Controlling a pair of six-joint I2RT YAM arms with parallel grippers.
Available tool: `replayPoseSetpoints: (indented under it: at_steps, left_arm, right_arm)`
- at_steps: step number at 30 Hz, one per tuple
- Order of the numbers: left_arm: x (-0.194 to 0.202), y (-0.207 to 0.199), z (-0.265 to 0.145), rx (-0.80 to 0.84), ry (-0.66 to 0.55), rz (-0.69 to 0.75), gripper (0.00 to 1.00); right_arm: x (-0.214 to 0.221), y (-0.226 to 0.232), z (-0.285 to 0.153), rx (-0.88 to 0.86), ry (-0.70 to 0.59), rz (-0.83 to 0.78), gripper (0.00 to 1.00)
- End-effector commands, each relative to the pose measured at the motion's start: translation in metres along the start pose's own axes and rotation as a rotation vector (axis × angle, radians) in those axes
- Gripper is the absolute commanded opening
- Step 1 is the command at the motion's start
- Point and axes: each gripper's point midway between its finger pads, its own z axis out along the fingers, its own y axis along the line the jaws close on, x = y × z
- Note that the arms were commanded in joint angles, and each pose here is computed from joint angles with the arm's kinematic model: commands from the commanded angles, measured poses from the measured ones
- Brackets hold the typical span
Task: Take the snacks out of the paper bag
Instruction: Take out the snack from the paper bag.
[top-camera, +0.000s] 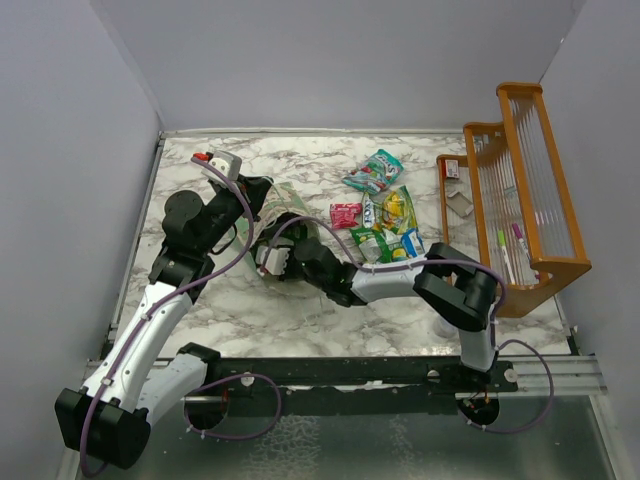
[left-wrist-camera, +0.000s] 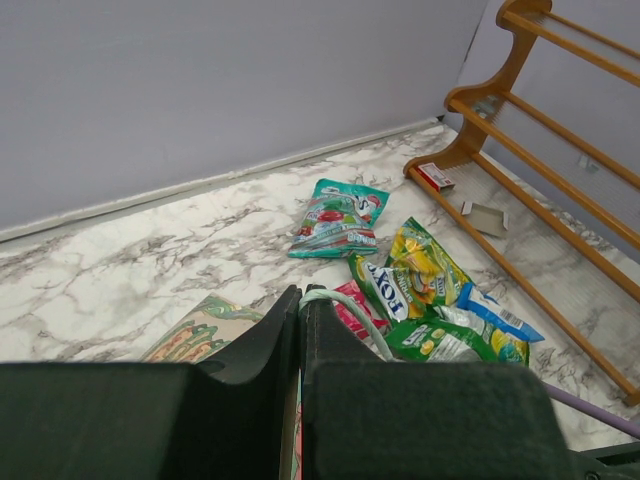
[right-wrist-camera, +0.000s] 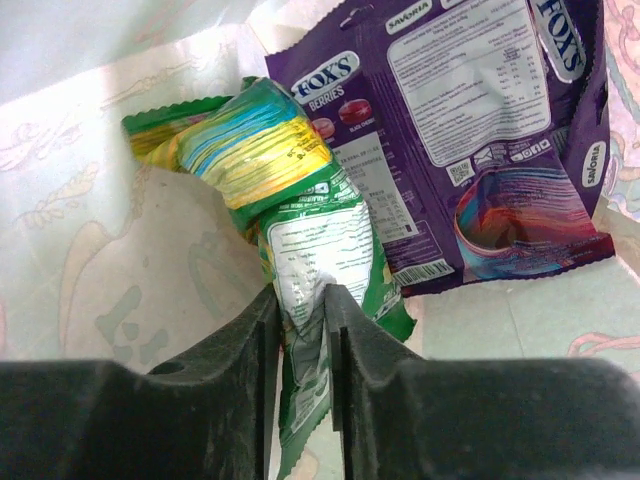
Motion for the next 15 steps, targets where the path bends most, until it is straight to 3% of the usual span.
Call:
replayPoseSetpoints:
  at_steps: [1, 6, 15]
  left_arm:
    - [-0.02, -0.003, -0.002, 0.001, -0.052, 0.017, 0.0]
    - [-0.018, -0.005, -0.001, 0.005, -0.048, 0.016, 0.0]
    - [-0.017, -0.004, 0.0, 0.004, -0.044, 0.014, 0.0]
  right_arm:
    - [-0.008, -0.011, 0.005, 0.029, -0.026, 0.015, 0.18]
    - [-0.021, -0.015, -0.002, 0.008, -0.065, 0.028, 0.02]
    - [-0.067, -0.029, -0.041, -0.037, -0.236, 0.065, 0.02]
